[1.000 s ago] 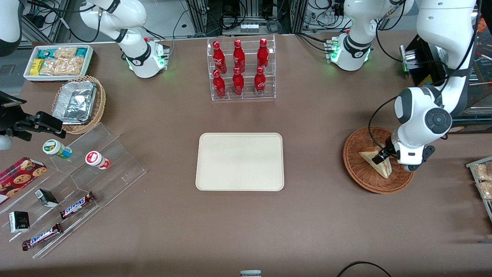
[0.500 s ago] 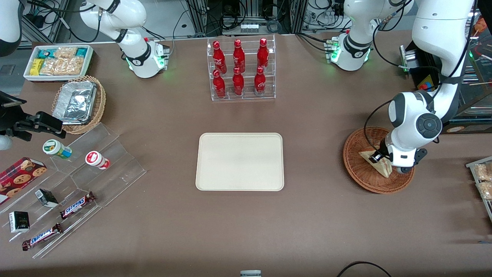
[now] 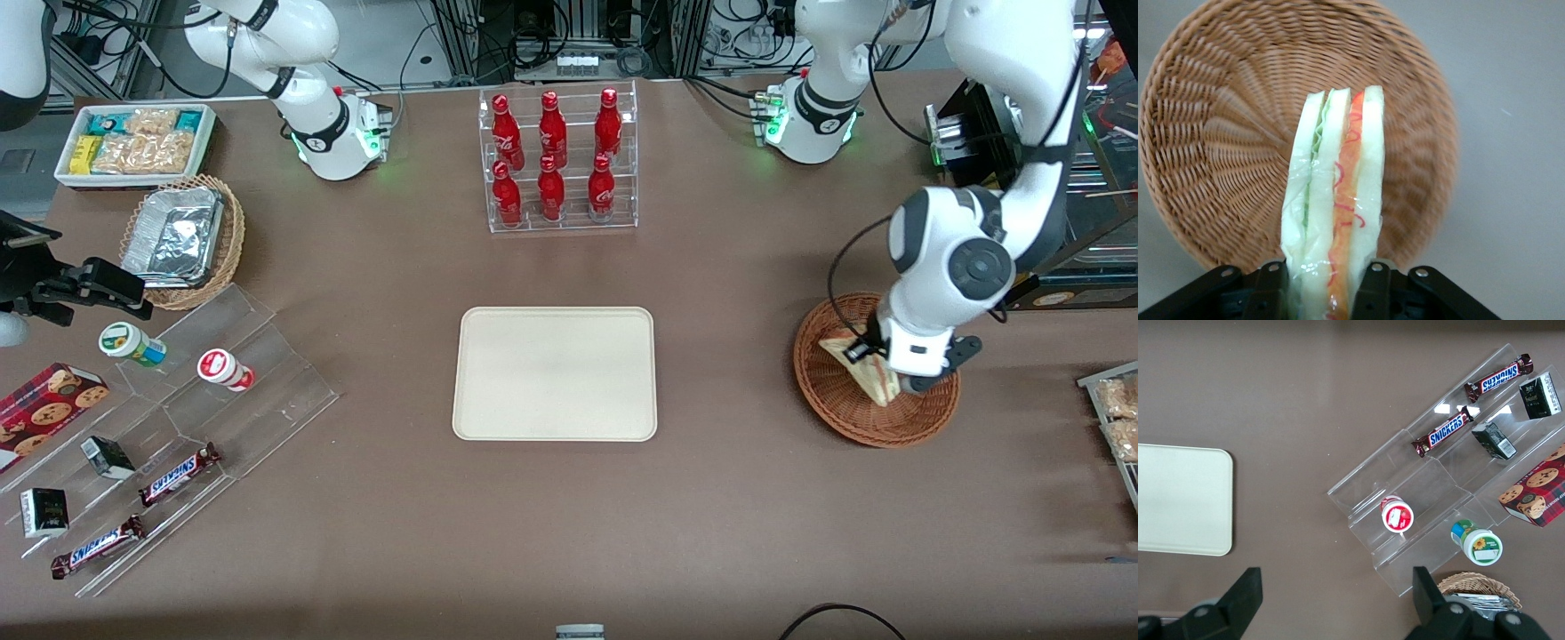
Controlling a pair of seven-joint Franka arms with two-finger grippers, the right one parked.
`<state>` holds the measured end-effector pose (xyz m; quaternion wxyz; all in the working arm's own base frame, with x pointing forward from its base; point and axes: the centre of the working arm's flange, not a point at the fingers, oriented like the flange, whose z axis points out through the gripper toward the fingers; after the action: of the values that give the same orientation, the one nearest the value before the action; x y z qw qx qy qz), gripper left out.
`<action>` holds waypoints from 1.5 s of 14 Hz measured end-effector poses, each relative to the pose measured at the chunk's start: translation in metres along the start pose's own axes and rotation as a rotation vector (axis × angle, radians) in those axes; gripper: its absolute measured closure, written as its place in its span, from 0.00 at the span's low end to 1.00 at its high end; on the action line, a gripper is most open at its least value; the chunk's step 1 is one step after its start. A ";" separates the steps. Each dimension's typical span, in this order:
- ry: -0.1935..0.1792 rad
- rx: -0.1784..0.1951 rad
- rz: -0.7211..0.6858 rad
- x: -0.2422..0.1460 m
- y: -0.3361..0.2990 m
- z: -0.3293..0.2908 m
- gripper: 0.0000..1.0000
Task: Place sandwich from basket to tray
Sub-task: 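Lift the sandwich and carry it with the left gripper over the cream tray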
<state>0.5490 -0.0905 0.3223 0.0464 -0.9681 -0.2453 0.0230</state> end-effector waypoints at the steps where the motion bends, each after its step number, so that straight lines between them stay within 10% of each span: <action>1: 0.001 0.008 0.048 -0.015 0.023 -0.014 0.71; 12: 0.065 -0.026 0.466 -0.178 0.261 0.006 0.79; 21: 0.072 -0.082 0.516 -0.203 0.297 0.055 0.80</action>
<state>0.5074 -0.4432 0.2420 0.0087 -0.9999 0.0106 -0.0103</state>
